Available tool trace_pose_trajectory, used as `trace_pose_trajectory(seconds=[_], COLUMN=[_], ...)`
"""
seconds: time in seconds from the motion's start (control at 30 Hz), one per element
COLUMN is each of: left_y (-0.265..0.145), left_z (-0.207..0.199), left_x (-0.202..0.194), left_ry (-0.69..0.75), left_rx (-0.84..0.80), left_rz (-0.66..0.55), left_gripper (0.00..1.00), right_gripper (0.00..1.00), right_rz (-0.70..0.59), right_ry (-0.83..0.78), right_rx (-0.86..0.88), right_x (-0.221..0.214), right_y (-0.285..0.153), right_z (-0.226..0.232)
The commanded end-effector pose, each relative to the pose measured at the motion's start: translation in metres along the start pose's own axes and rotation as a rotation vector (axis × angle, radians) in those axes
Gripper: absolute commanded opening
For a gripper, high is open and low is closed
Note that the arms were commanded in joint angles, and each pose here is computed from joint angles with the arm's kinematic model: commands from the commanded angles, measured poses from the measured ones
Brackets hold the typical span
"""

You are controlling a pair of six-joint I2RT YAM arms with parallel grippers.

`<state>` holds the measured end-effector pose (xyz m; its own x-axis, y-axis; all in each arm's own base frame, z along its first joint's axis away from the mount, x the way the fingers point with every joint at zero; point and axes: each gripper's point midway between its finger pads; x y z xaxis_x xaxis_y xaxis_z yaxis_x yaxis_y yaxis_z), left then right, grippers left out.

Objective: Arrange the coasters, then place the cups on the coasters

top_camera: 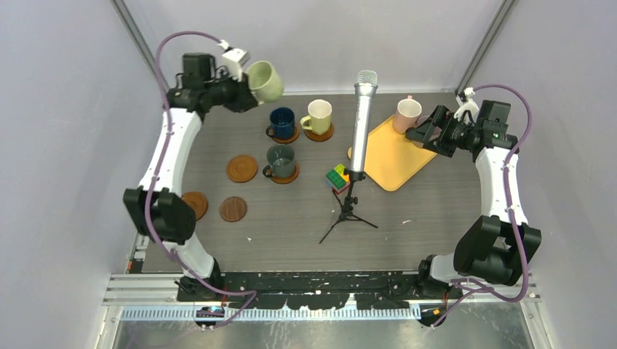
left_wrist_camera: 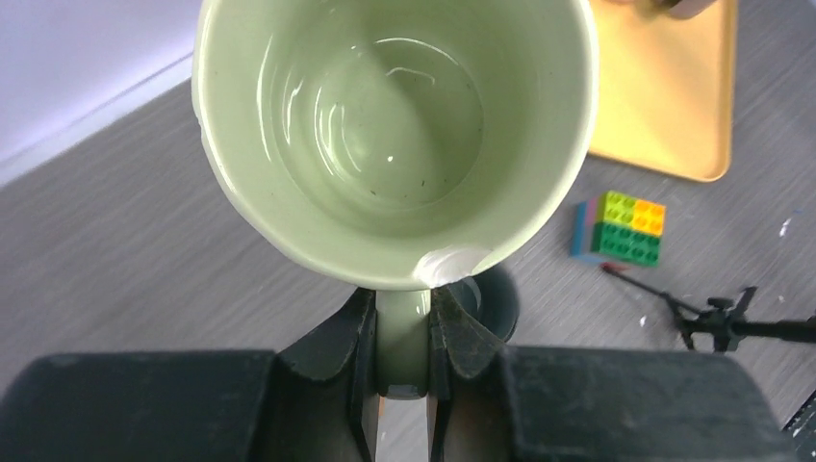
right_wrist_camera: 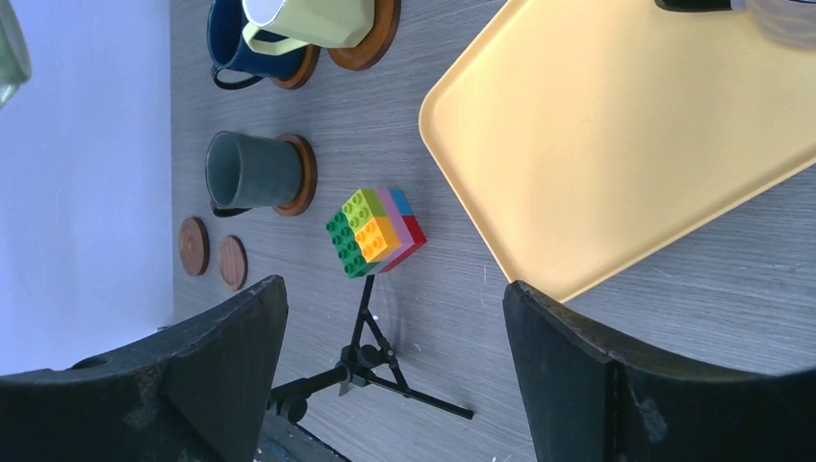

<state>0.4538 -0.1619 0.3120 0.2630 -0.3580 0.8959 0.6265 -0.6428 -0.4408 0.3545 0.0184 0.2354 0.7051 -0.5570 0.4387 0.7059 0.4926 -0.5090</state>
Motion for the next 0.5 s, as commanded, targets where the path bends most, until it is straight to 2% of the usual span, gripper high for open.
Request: trace_pose_trajectory(seconds=[0.0, 0.2, 0.33, 0.47], left_y=[-0.061, -0.105, -0.113, -0.108], left_z=[0.009, 0.035, 0.04, 0.03], left_x=[-0.011, -0.092, -0.137, -0.169], left_ry=[0.09, 0.004, 0.036, 0.029], left_rx=[0.056, 0.164, 0.278, 0.279], left_rz=[-0.032, 0.064, 0.134, 0.163], left_gripper=[0.0, 0.0, 0.0, 0.0], right_gripper=[0.87, 0.87, 0.87, 0.88], right_rz=[-0.022, -0.015, -0.012, -0.008], right_ry=[-0.029, -0.032, -0.032, -0.032], right_rx=[0.033, 0.025, 0.015, 0.015], right_x=[0.003, 0.002, 0.002, 0.0], right_y=[-0.001, 0.003, 0.005, 0.007], right_z=[0.009, 0.007, 0.005, 0.003])
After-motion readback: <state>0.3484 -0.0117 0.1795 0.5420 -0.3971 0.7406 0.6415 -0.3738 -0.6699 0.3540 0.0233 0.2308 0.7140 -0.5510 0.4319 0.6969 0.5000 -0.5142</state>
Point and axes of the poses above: each gripper's point midway between its finger pads, its own y axis out along the fingers, its own z axis along the line the jaws close on, x = y × z, and after that the axes turned 12 degrees about y, right-handed
